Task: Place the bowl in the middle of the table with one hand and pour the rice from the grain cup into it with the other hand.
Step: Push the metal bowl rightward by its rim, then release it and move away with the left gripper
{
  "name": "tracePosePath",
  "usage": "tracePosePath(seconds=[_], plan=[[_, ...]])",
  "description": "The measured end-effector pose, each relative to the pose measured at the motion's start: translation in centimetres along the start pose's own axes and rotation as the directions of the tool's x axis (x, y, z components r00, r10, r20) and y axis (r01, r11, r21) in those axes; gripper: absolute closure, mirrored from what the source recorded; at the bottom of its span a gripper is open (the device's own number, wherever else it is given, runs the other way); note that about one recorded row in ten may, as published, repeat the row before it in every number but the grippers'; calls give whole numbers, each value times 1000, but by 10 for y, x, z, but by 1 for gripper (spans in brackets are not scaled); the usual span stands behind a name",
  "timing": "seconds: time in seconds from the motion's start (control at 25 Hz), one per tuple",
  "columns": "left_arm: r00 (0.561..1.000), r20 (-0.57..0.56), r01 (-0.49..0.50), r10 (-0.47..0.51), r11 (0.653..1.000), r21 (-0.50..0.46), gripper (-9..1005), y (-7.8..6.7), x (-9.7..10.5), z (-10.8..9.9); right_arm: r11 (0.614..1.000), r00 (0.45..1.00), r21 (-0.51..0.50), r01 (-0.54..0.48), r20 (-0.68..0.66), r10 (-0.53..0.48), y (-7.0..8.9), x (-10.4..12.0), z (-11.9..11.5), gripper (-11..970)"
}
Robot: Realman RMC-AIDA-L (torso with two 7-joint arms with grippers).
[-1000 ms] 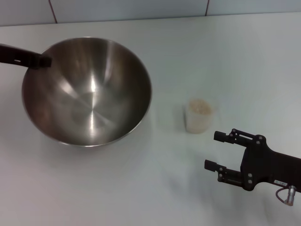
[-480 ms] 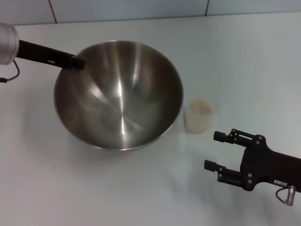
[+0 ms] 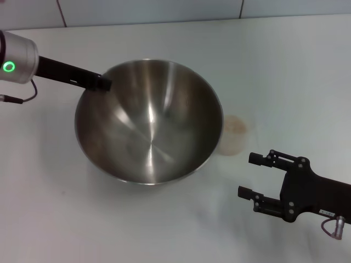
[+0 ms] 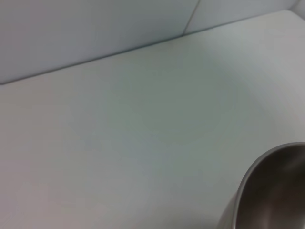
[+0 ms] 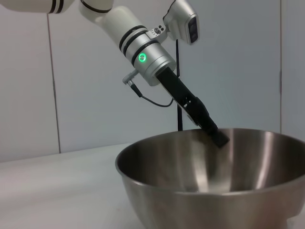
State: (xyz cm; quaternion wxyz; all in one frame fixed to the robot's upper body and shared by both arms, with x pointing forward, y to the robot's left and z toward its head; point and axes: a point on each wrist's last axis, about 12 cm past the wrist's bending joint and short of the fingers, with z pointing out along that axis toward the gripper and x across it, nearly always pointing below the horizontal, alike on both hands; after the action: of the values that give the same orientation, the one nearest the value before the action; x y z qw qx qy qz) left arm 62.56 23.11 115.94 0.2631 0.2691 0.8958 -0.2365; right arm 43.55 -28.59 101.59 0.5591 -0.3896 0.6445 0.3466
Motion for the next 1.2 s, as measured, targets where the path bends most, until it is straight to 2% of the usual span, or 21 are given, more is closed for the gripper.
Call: tracePosePath(seconds=[0.16, 1.2], plan=[[1000, -11, -14, 14, 1000, 2, 935, -3, 0, 6, 1000, 1000, -2, 0, 0, 0, 0, 0, 0, 256], [999, -34, 21, -21, 1000, 8, 918, 0, 8, 16, 1000, 1000, -7, 0, 1, 0, 1, 0, 0, 255]])
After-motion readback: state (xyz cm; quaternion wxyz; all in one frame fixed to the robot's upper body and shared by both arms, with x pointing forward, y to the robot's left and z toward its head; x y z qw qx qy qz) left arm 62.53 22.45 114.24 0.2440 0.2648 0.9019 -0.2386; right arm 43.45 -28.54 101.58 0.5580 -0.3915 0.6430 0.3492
